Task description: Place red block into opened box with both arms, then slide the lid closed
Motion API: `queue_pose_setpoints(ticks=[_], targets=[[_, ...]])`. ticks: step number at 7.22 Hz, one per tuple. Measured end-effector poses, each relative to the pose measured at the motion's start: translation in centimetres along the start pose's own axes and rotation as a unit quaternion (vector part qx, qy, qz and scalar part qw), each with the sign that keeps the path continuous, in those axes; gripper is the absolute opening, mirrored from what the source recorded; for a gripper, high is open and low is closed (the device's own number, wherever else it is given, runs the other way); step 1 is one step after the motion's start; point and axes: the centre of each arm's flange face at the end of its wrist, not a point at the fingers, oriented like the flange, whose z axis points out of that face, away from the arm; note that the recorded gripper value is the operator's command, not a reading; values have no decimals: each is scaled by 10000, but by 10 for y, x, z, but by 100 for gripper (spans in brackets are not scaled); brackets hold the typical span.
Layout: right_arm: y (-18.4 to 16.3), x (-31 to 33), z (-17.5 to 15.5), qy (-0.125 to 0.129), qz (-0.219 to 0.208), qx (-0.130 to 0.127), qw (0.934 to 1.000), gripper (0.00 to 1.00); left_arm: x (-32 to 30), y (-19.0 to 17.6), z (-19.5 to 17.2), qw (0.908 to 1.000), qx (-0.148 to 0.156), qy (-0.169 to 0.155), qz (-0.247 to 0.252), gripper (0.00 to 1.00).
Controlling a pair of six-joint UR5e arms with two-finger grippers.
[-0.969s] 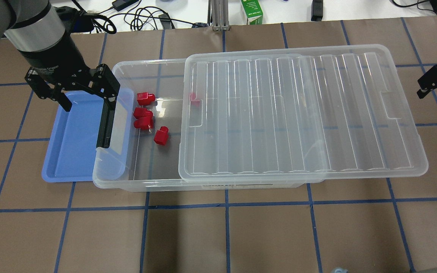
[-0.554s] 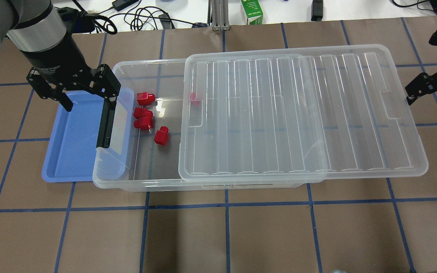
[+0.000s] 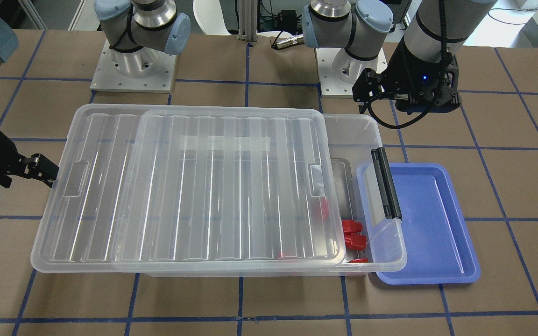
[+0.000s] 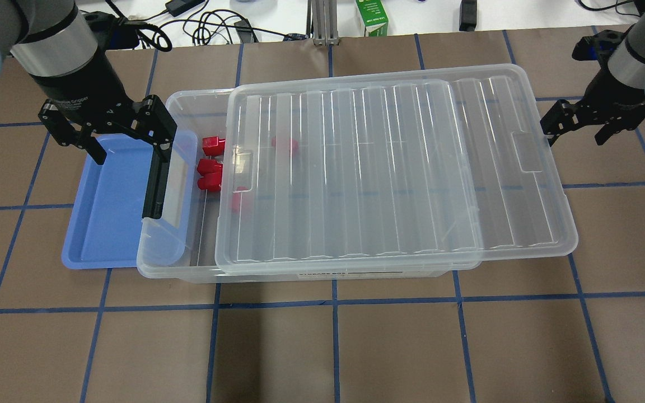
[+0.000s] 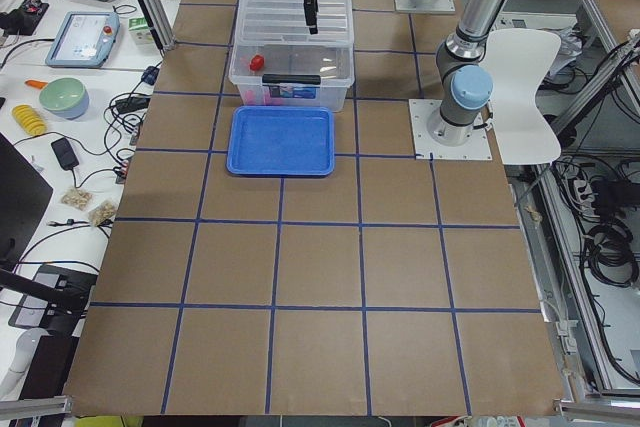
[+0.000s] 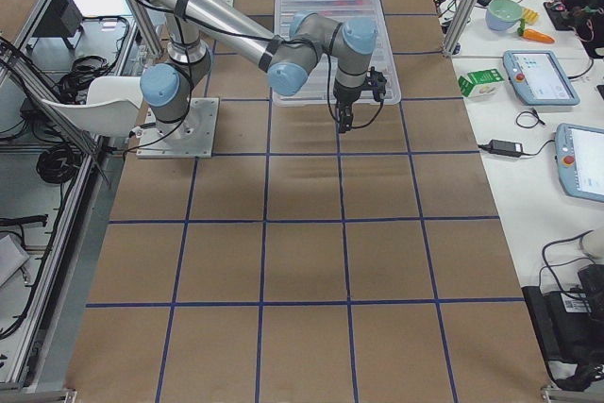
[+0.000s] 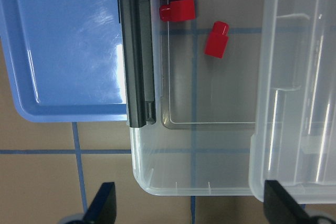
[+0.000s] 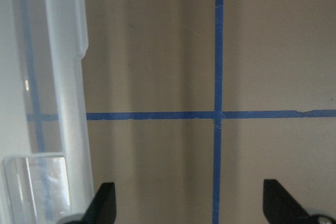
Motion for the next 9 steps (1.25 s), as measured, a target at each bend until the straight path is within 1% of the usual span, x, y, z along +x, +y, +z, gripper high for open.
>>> queue_pose_setpoints(ticks=[3,5,9], targets=[[-6,-53,0,36,167,144,9998,100,0,-2,1,10000,-4,30,-24,100],[-10,-83,2,62,145,274,9995,100,0,-1,0,10000,9,45,-24,100],[-14,-90,-1,122,72,347,9993,100,0,3,6,10000,10,50,-79,100]])
